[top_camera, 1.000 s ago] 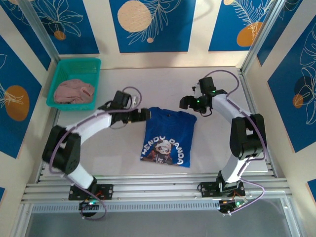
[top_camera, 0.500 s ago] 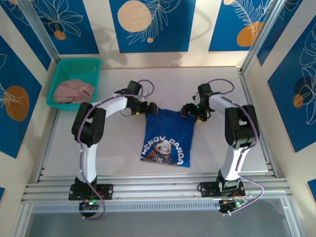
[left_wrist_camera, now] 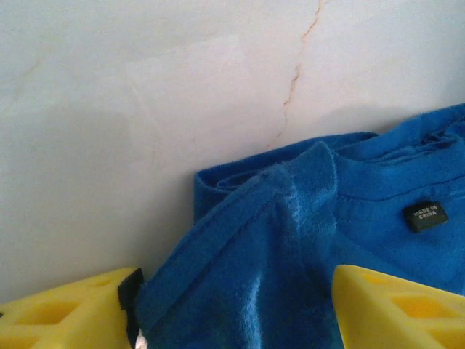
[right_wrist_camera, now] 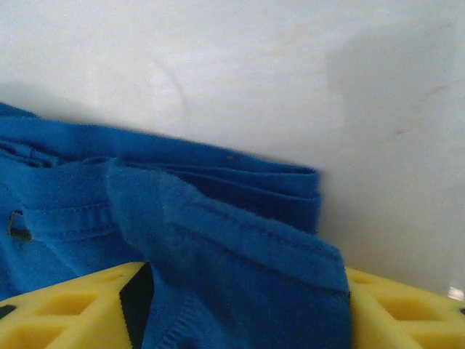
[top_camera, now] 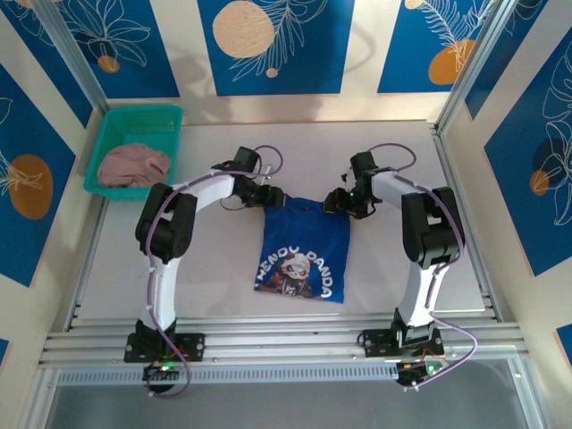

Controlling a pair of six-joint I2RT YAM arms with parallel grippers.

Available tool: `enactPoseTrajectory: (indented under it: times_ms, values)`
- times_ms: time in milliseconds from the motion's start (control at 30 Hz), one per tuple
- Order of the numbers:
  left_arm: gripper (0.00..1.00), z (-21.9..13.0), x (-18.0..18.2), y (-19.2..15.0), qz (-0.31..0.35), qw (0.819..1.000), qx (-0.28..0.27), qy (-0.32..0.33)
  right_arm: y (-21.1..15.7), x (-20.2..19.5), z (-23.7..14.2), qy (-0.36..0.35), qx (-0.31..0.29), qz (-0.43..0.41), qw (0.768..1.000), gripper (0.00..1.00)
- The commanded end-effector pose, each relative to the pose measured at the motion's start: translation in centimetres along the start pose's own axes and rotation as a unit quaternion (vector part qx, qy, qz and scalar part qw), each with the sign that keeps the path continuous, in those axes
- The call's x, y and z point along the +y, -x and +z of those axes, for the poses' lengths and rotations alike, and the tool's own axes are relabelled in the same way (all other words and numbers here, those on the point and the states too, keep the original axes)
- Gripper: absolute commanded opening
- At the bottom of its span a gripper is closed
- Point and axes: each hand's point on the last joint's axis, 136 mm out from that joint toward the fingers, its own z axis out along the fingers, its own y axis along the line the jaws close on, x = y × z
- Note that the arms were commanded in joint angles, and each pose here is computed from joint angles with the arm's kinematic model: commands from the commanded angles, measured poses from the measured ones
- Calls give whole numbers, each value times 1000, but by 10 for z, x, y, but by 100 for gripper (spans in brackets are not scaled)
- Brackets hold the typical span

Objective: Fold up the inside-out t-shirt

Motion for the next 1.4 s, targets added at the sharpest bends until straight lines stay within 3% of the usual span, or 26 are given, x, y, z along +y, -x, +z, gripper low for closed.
enactPoseTrajectory:
  times_ms: [0, 300, 567, 767, 1000, 1200, 1367]
  values:
    - [60, 29, -33, -23, 16, 997, 46, -67, -4, 12, 7, 29, 17, 1, 999, 56]
    - [37, 41, -29, -27, 12, 996, 57, -70, 1, 13, 12, 31, 16, 2, 999, 39]
    - [20, 43, -31, -26, 6, 995, 55, -81, 5, 19, 20, 51, 14, 6, 999, 31]
    - [0, 42, -29, -23, -6, 995, 47, -85, 12, 23, 18, 66, 0, 4, 998, 14]
    - [0, 12, -24, 5, -14, 997, -10, -82, 28, 28, -17, 86, -62, -8, 994, 0]
    - [0, -16, -10, 30, -42, 993, -73, -86, 38, 36, -39, 118, -110, -15, 987, 0]
    - [0, -29, -20, 53, -32, 990, -98, -92, 62, 54, -51, 144, -138, -23, 980, 0]
